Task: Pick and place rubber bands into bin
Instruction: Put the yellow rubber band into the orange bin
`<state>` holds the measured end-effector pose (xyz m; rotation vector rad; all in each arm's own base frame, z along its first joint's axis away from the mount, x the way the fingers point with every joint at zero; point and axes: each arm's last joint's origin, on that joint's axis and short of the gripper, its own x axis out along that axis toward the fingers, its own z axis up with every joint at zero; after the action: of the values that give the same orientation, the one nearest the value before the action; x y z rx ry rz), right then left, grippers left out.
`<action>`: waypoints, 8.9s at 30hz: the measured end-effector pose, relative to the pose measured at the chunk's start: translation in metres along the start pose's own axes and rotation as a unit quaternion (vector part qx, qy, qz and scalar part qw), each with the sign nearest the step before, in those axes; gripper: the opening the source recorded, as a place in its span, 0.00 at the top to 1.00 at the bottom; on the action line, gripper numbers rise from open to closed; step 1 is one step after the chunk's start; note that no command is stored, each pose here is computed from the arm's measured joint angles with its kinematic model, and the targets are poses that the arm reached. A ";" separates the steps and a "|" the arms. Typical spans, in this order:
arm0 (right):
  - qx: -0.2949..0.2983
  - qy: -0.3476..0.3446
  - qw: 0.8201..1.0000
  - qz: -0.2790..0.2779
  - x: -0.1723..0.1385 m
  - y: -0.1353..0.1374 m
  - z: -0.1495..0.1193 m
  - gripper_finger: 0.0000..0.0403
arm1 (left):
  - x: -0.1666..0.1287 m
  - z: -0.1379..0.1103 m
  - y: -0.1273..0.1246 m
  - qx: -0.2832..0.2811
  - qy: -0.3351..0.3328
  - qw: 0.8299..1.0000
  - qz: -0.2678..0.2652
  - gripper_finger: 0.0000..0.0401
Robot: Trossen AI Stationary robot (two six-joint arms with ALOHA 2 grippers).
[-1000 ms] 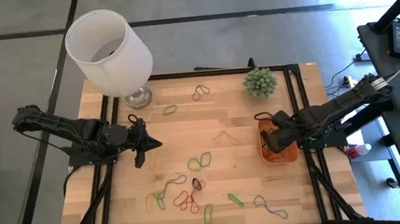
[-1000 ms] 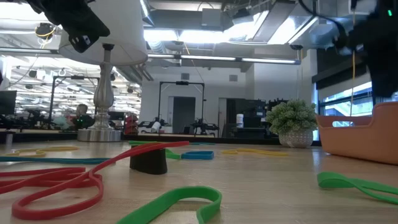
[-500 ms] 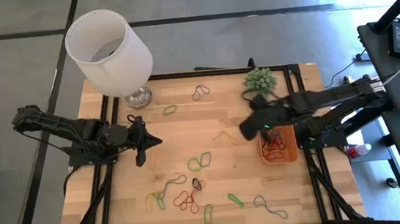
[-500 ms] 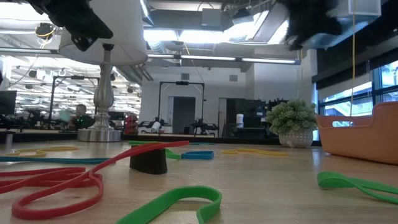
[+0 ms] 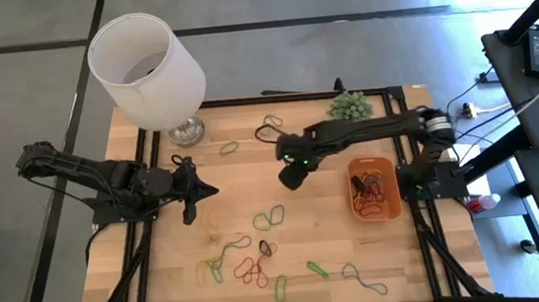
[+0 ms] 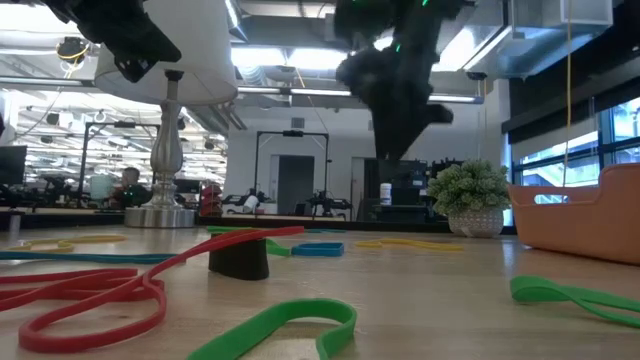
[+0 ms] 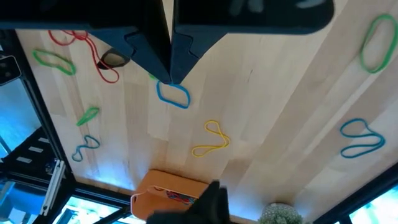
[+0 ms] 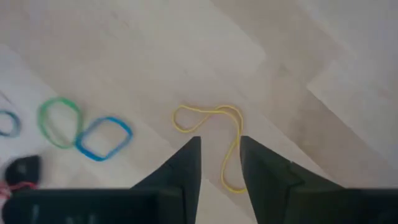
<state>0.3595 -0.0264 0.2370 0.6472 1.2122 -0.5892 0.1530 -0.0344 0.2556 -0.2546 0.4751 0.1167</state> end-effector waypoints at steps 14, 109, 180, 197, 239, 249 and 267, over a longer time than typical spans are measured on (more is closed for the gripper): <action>-0.049 0.105 0.992 -0.056 0.073 0.001 -0.003 0.72 | 0.000 0.000 0.000 0.001 0.002 1.000 0.001 0.99; 0.151 0.050 0.987 0.009 -0.062 -0.096 -0.202 0.60 | 0.004 0.007 -0.006 0.012 -0.011 1.000 -0.020 0.97; -0.117 -0.161 0.974 0.108 -0.063 -0.088 -0.134 0.89 | 0.116 -0.112 -0.145 -0.333 0.502 0.723 0.338 0.74; -0.117 -0.163 0.974 0.110 -0.064 -0.088 -0.134 0.89 | 0.087 -0.054 -0.152 -0.350 0.398 0.791 0.305 1.00; -0.155 -0.256 0.932 0.202 -0.053 -0.042 -0.115 0.79 | 0.065 -0.074 -0.127 -0.237 0.416 0.855 0.197 0.65; -0.154 -0.256 0.933 0.202 -0.053 -0.042 -0.115 0.79 | 0.080 -0.116 -0.133 -0.158 0.451 0.863 0.167 0.69; -0.139 -0.256 0.934 0.209 -0.053 -0.042 -0.115 0.79 | 0.047 -0.042 -0.152 -0.114 0.437 0.871 0.193 0.99</action>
<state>0.2417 0.0324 0.2578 0.4505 0.6218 -0.1969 0.2018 -0.1896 0.2308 -0.4417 1.4254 0.4606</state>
